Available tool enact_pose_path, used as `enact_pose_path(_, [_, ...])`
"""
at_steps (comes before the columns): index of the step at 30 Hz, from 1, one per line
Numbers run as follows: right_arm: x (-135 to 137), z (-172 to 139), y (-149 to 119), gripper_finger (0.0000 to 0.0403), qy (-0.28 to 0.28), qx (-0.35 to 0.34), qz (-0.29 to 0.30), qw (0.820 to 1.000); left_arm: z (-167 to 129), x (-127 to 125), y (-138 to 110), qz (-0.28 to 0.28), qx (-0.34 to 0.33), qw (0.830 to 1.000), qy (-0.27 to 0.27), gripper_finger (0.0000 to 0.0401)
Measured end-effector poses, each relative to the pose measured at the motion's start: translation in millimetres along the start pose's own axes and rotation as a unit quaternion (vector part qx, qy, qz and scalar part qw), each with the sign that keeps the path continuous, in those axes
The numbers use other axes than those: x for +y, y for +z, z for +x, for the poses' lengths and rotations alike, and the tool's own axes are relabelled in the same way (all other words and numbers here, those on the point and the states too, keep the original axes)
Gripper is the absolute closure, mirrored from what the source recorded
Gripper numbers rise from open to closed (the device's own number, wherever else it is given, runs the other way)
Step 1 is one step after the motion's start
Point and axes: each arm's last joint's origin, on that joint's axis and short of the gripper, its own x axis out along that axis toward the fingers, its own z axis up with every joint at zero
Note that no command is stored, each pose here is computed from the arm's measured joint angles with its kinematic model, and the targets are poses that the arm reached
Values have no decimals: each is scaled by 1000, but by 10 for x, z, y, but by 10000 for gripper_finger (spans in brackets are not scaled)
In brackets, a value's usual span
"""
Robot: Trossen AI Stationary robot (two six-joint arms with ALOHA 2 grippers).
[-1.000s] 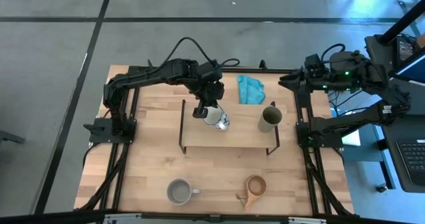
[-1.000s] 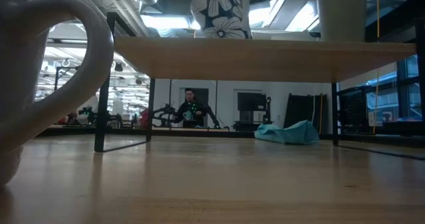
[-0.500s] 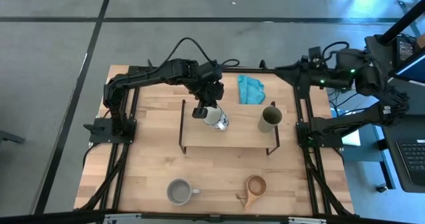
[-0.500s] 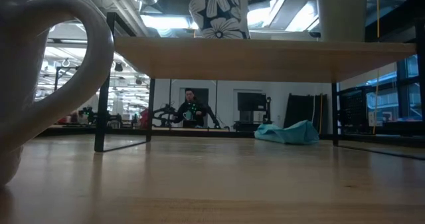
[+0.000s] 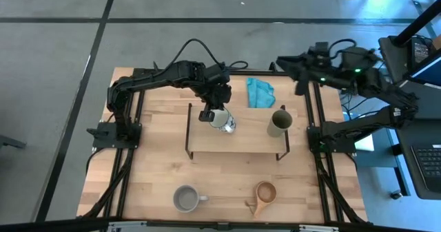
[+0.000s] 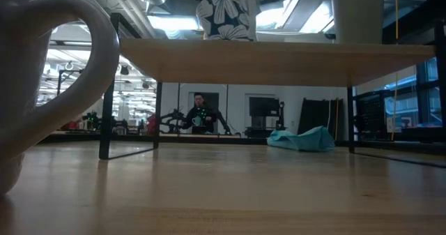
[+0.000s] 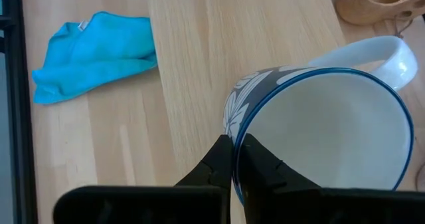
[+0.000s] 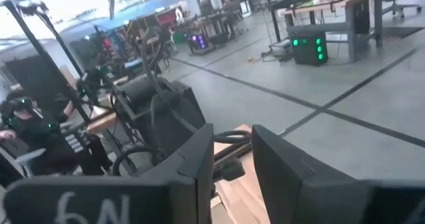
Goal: Stack small to large cups/mugs on shelf
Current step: Put the blue patterned mug on the shelf
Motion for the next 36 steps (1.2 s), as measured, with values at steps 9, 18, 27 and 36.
enact_pose_path(9, [-13, 538, -209, 298, 1, 54, 29, 998, -16, -1, -37, -12, 15, 1000, -7, 397])
enact_pose_path(18, [-111, 843, -480, 333, 13, 166, 52, 985, -167, -18, 6, -10, -1, 1000, -8, 397])
enact_pose_path(27, [-144, 859, -600, 391, -2, 223, 68, 972, -287, -39, 5, -11, 6, 1000, -8, 397])
enact_pose_path(36, [-116, 977, -777, 399, -2, 278, 77, 958, -286, -41, -3, -12, 11, 1000, -8, 397])
